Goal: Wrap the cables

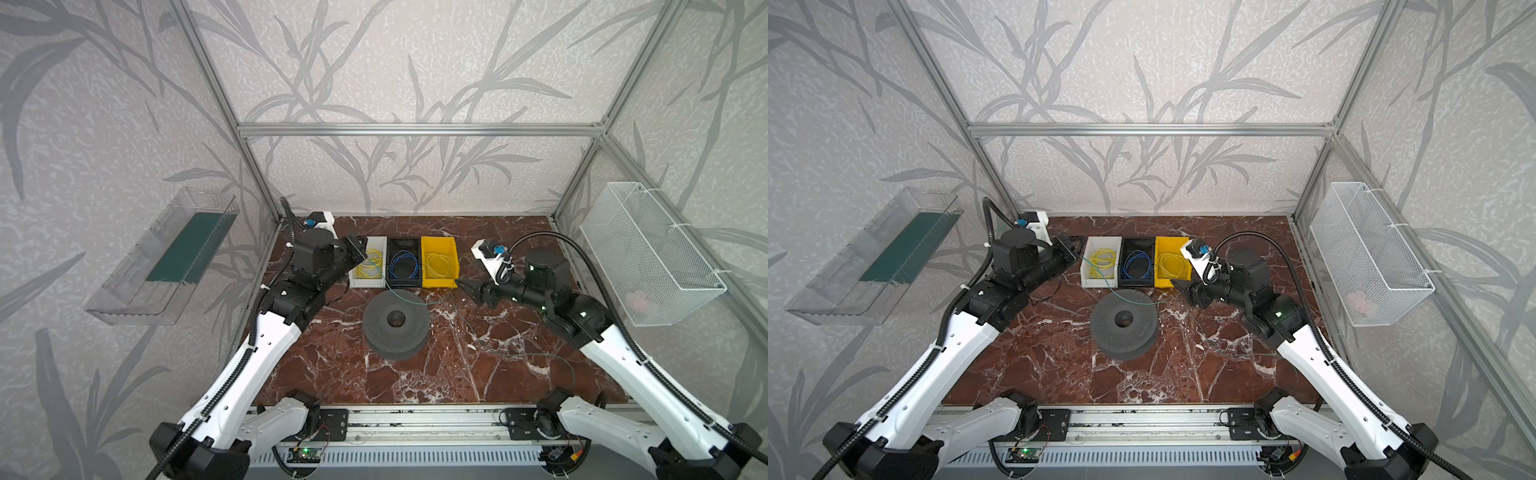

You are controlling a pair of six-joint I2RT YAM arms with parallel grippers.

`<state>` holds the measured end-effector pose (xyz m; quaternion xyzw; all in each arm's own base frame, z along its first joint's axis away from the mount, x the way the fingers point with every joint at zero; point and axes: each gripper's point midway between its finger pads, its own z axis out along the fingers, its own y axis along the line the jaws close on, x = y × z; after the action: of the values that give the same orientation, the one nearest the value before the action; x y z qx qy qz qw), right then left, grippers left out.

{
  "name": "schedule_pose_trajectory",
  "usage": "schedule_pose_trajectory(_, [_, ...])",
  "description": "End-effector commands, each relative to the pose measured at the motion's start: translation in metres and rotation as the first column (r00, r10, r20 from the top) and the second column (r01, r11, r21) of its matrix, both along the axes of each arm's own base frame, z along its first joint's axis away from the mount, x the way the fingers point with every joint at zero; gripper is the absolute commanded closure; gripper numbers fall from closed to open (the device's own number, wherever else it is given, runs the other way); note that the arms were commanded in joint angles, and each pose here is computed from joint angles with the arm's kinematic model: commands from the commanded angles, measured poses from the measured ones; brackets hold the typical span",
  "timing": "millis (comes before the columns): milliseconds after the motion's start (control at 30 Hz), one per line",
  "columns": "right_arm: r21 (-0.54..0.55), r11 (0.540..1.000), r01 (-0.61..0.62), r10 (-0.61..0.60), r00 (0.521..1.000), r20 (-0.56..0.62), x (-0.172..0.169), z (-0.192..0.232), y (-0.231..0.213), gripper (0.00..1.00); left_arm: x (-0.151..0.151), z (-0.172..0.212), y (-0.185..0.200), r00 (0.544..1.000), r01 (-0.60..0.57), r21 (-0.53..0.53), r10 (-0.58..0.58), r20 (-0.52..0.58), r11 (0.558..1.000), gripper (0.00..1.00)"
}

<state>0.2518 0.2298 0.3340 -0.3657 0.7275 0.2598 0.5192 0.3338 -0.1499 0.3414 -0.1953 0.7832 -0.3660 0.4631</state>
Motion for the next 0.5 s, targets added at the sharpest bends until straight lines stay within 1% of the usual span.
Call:
schedule_pose_trajectory(0, [0.111, 0.978, -0.175, 0.180, 0.983, -0.038, -0.019, 0.026, 0.037, 0.33, -0.007, -0.023, 0.004, 0.995, -0.087, 0.012, 0.087, -0.048, 0.996, 1.00])
schedule_pose_trajectory(133, [0.158, 0.945, -0.285, 0.301, 0.950, -0.083, -0.015, 0.027, 0.081, 0.35, -0.018, -0.030, -0.010, 0.997, -0.070, 0.000, 0.070, -0.041, 0.998, 1.00])
schedule_pose_trajectory(233, [0.167, 0.923, -0.348, 0.370, 0.921, -0.124, -0.015, 0.018, 0.110, 0.34, -0.028, -0.034, -0.014, 0.996, -0.070, 0.032, 0.072, -0.052, 0.997, 1.00])
schedule_pose_trajectory(367, [0.157, 0.901, -0.405, 0.429, 0.885, -0.181, -0.021, -0.007, 0.145, 0.35, -0.038, -0.038, -0.014, 0.995, -0.073, 0.056, 0.077, -0.067, 0.996, 1.00])
schedule_pose_trajectory(467, [0.165, 0.890, -0.424, 0.452, 0.867, -0.209, -0.025, -0.024, 0.163, 0.36, -0.042, -0.041, -0.014, 0.994, -0.068, 0.066, 0.073, -0.081, 0.995, 1.00])
